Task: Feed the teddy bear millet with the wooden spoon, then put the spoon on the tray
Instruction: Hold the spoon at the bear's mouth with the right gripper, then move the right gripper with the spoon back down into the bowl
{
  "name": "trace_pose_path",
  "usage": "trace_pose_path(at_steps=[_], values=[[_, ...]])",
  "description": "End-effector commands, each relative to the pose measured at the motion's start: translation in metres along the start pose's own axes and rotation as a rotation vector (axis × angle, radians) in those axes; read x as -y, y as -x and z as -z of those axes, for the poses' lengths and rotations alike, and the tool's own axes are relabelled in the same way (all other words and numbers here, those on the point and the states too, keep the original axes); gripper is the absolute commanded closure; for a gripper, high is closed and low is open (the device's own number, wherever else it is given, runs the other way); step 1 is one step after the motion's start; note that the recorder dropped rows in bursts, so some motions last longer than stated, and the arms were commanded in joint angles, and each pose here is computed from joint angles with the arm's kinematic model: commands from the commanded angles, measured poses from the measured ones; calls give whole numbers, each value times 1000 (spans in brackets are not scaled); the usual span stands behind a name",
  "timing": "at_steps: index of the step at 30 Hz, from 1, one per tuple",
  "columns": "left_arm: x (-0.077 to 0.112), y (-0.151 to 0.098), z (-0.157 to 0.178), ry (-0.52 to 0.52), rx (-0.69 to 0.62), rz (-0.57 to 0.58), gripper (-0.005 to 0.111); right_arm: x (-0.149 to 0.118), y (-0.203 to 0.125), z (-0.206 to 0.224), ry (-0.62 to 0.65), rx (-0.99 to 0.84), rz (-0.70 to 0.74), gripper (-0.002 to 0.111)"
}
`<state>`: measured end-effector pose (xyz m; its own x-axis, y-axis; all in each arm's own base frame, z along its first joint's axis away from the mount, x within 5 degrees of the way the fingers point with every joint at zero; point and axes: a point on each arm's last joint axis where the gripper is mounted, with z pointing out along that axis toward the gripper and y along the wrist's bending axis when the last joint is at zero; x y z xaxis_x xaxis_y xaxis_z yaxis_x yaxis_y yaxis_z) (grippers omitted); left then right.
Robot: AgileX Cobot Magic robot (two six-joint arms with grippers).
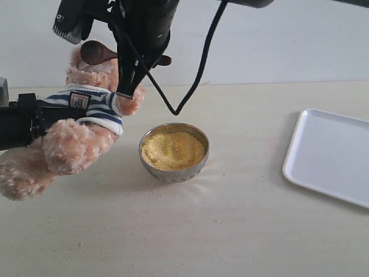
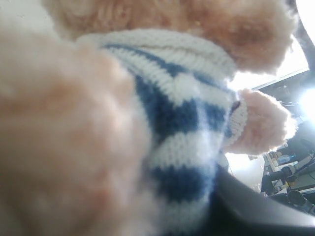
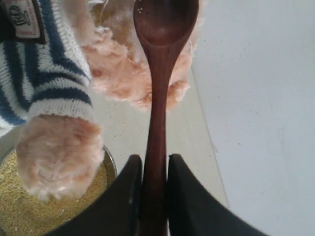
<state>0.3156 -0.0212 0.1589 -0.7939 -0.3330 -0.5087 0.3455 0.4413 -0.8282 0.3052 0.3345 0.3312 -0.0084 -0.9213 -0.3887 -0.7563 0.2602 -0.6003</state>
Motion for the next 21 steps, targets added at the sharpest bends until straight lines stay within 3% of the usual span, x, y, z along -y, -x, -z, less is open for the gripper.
trace_pose_path(at_steps=[1,12,21], values=[[3,2,0,-34,13,5,102,6,0,9,7,31,-60,108],[3,2,0,-34,13,5,102,13,-8,34,73,6,-172,108],[3,2,0,-34,13,5,102,26,-28,26,233,12,-317,108]])
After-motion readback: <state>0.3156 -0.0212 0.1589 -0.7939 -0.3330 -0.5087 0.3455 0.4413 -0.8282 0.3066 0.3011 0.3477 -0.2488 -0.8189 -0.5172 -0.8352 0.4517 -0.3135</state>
